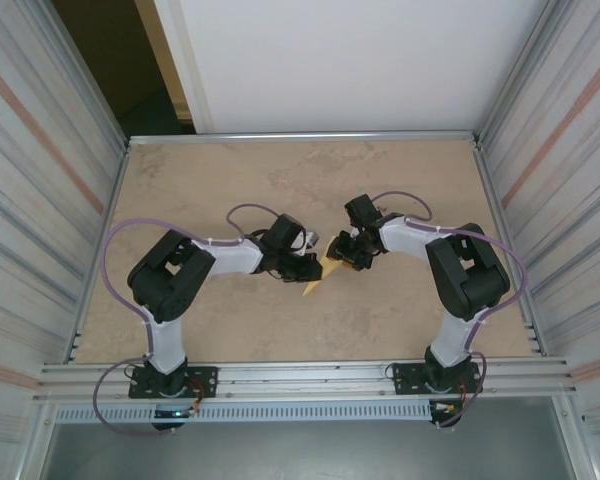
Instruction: Fold a paper plane with a square sheet of paper (pick it up from the middle)
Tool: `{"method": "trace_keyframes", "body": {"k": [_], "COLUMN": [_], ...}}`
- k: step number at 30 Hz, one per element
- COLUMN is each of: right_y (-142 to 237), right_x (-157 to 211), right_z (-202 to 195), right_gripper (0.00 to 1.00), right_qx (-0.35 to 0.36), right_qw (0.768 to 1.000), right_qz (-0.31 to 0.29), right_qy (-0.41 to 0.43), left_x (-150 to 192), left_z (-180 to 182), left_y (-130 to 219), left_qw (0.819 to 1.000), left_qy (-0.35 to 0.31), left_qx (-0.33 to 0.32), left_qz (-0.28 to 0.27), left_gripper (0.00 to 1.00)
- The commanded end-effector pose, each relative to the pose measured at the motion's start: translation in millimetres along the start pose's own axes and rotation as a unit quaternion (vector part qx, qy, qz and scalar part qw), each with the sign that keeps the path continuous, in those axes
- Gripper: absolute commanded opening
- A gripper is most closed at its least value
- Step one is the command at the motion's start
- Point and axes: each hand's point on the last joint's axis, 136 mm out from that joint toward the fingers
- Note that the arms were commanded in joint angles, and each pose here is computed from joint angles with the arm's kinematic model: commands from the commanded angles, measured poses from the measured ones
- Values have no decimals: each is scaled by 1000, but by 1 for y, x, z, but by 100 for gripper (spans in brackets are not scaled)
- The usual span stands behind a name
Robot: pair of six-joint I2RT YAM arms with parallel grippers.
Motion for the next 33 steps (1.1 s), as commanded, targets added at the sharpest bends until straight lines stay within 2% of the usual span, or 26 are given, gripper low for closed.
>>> {"method": "trace_keyframes", "body": {"k": [1,22,28,33], "right_y": [-57,-60,-62,-63], "right_x": [54,56,57,58], "right_z": [-59,-61,-63,-63], "right_gripper": [43,39,40,39], "right_qx": [97,99,103,104], "right_qw": [992,991,991,990], "right_qz": [79,84,89,90], "right_qy": [-2,-1,-1,1], "left_x": [-4,0,-4,-11], "left_z": [2,16,5,-20], "left_y": [-2,-6,2,18], "left_qw": [1000,1000,1000,999], "left_qy": [-4,16,21,1], "left_qx": [-1,-17,10,42], "left_qz": [-1,4,-3,-20], "left_gripper": [9,9,9,11]}}
Point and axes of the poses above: each hand's point on the last joint's axis, 136 mm out from that joint toward the fingers, its own y axis back along the fingers, its own z axis along the line the jaws close on, x = y × z, and after that the axes turned 12 degrees about y, right-handed
